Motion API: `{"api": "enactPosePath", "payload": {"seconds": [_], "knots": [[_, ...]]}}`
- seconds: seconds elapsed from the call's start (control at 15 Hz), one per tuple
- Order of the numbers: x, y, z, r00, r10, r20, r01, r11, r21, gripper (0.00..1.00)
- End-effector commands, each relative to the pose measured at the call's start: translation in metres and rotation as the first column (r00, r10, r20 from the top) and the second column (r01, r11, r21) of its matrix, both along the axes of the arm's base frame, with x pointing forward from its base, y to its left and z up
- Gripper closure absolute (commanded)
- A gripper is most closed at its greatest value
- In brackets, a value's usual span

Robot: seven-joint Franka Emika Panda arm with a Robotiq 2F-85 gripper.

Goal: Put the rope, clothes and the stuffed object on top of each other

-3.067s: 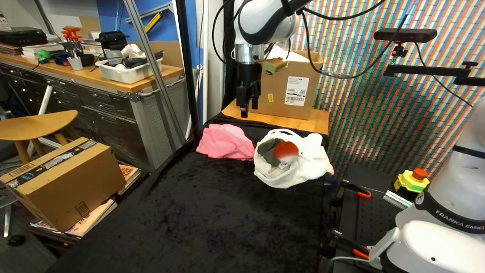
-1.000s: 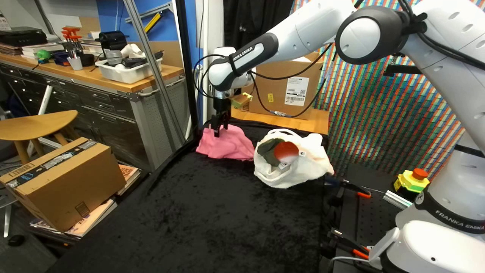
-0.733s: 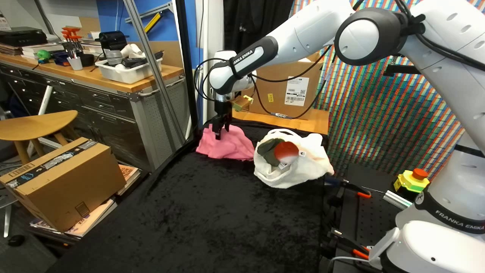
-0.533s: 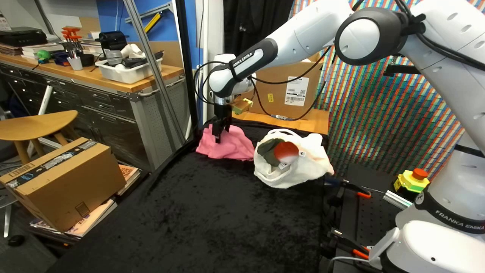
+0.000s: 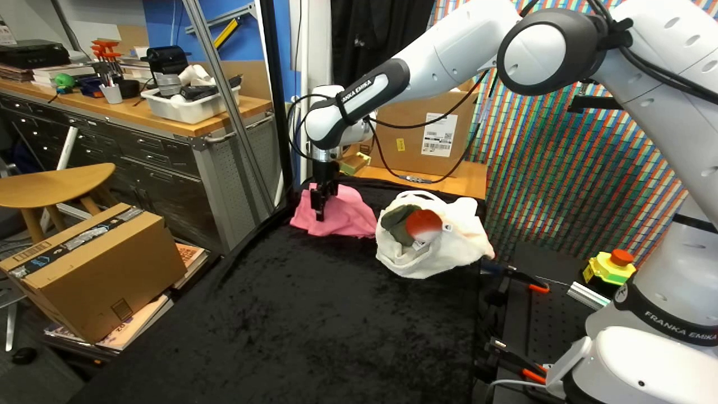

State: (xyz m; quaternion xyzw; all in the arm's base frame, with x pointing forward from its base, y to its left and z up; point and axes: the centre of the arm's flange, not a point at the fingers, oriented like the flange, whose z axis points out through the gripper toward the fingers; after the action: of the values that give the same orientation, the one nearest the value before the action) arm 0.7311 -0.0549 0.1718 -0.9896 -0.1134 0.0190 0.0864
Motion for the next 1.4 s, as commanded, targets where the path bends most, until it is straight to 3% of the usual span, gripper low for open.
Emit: {"api": "enactPosePath", "payload": {"seconds": [0.0, 0.33, 0.53, 0.6, 1.0, 1.33], "knots": [[-0.008, -0.001, 0.007, 1.0, -0.004, -0.012, 0.004, 1.0, 0.018, 0.58], [-0.013, -0.005, 0.016, 0.999, 0.0, -0.042, 0.001, 1.0, 0.018, 0.94], [-0.018, -0.004, 0.036, 0.999, 0.014, -0.047, -0.013, 1.0, 0.024, 0.99], [-0.02, -0.003, 0.045, 0.999, 0.015, -0.048, -0.014, 1.0, 0.022, 0.94], [-0.038, 0.0, 0.123, 0.999, 0.012, 0.041, -0.012, 1.0, -0.009, 0.94], [-0.085, 0.002, 0.198, 0.998, 0.006, 0.063, -0.004, 1.0, -0.027, 0.96]]}}
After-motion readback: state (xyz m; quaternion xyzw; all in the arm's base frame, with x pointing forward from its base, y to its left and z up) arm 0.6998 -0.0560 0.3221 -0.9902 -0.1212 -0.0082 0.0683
